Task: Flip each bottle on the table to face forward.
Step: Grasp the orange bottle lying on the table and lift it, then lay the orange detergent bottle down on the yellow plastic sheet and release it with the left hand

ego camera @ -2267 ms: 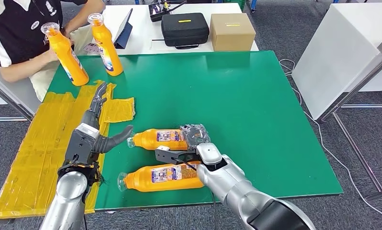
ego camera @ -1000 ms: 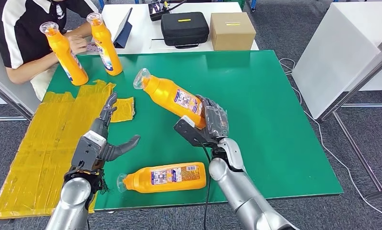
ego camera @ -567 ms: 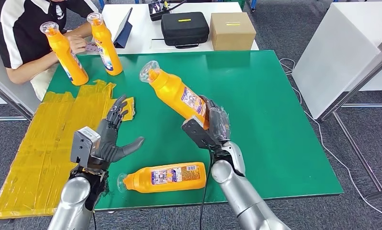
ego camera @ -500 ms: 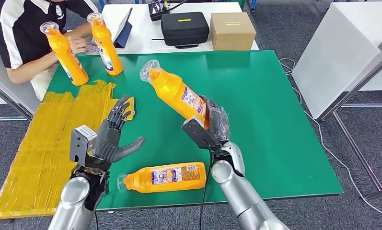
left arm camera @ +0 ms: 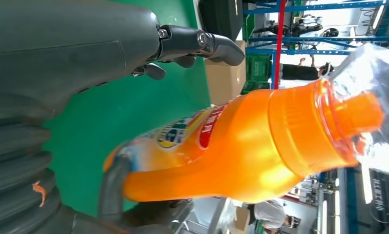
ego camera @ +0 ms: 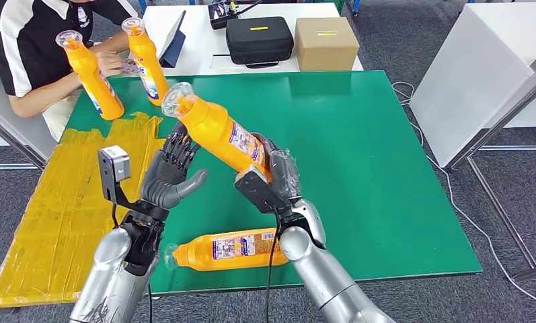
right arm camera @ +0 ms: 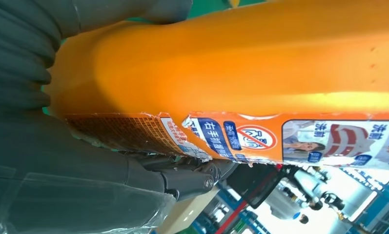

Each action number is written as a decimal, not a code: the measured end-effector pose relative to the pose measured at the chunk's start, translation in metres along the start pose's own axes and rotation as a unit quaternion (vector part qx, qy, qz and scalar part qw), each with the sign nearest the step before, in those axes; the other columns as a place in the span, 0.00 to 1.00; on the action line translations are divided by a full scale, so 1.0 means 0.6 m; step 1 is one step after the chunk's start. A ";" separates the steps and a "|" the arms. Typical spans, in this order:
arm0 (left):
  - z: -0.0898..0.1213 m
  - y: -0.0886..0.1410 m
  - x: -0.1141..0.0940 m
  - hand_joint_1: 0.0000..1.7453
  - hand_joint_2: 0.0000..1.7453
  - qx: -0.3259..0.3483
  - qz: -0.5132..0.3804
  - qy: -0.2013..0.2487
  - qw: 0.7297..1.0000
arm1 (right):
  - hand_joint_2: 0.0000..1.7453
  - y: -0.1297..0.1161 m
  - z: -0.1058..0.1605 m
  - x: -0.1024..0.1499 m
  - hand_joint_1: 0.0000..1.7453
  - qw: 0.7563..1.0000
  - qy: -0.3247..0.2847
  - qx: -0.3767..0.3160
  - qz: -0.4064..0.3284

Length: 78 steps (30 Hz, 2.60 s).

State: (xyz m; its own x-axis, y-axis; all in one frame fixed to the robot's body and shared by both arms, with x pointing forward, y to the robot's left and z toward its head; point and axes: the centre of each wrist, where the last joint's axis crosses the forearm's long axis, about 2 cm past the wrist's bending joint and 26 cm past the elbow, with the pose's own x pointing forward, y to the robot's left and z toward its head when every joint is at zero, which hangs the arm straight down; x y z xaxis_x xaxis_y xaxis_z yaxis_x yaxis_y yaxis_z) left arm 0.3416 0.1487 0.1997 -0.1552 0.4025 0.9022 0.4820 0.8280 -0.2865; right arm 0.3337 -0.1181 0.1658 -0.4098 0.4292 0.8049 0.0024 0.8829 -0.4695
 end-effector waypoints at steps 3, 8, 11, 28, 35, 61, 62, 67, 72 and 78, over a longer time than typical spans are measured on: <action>-0.004 -0.002 0.000 0.00 1.00 -0.001 0.003 0.002 1.000 | 1.00 0.009 0.001 0.008 1.00 1.000 -0.007 0.011 -0.002; -0.006 -0.005 -0.002 0.00 1.00 -0.003 0.005 0.004 1.000 | 1.00 0.021 0.004 0.017 1.00 0.999 -0.017 0.030 -0.004; -0.006 -0.006 -0.002 0.00 1.00 -0.001 0.006 0.004 1.000 | 1.00 0.033 0.008 0.025 1.00 0.998 -0.025 0.053 -0.003; -0.001 0.001 -0.006 0.00 1.00 0.010 0.016 -0.001 1.000 | 1.00 0.083 0.019 0.044 1.00 0.988 -0.038 0.151 0.009; 0.005 0.008 -0.009 0.02 1.00 0.020 0.016 0.001 1.000 | 1.00 0.090 0.015 0.043 1.00 0.984 -0.035 0.173 0.007; 0.009 0.013 -0.011 0.99 1.00 0.025 0.012 -0.004 1.000 | 1.00 0.096 0.016 0.042 1.00 0.983 -0.037 0.182 0.001; 0.009 0.013 -0.011 0.99 1.00 0.025 0.012 -0.004 1.000 | 1.00 0.096 0.016 0.042 1.00 0.983 -0.037 0.182 0.001; 0.009 0.013 -0.011 1.00 1.00 0.025 0.012 -0.004 1.000 | 1.00 0.097 0.016 0.042 1.00 0.983 -0.037 0.182 0.001; 0.009 0.014 -0.011 1.00 1.00 0.025 0.011 -0.005 1.000 | 1.00 0.096 0.016 0.042 1.00 0.983 -0.037 0.180 0.001; 0.010 0.018 -0.009 1.00 1.00 0.037 0.004 -0.017 0.999 | 1.00 0.093 0.019 0.046 0.00 0.985 -0.046 0.168 0.001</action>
State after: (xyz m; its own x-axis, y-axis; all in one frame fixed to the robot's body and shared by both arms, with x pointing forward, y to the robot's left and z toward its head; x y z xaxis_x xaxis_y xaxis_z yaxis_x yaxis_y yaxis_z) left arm 0.3427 0.1579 0.1898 -0.1811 0.4210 0.8888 0.4190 0.8506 -0.3176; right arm 0.3120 -0.0592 0.1576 -0.4904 0.3992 0.7747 -0.2913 0.7627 -0.5774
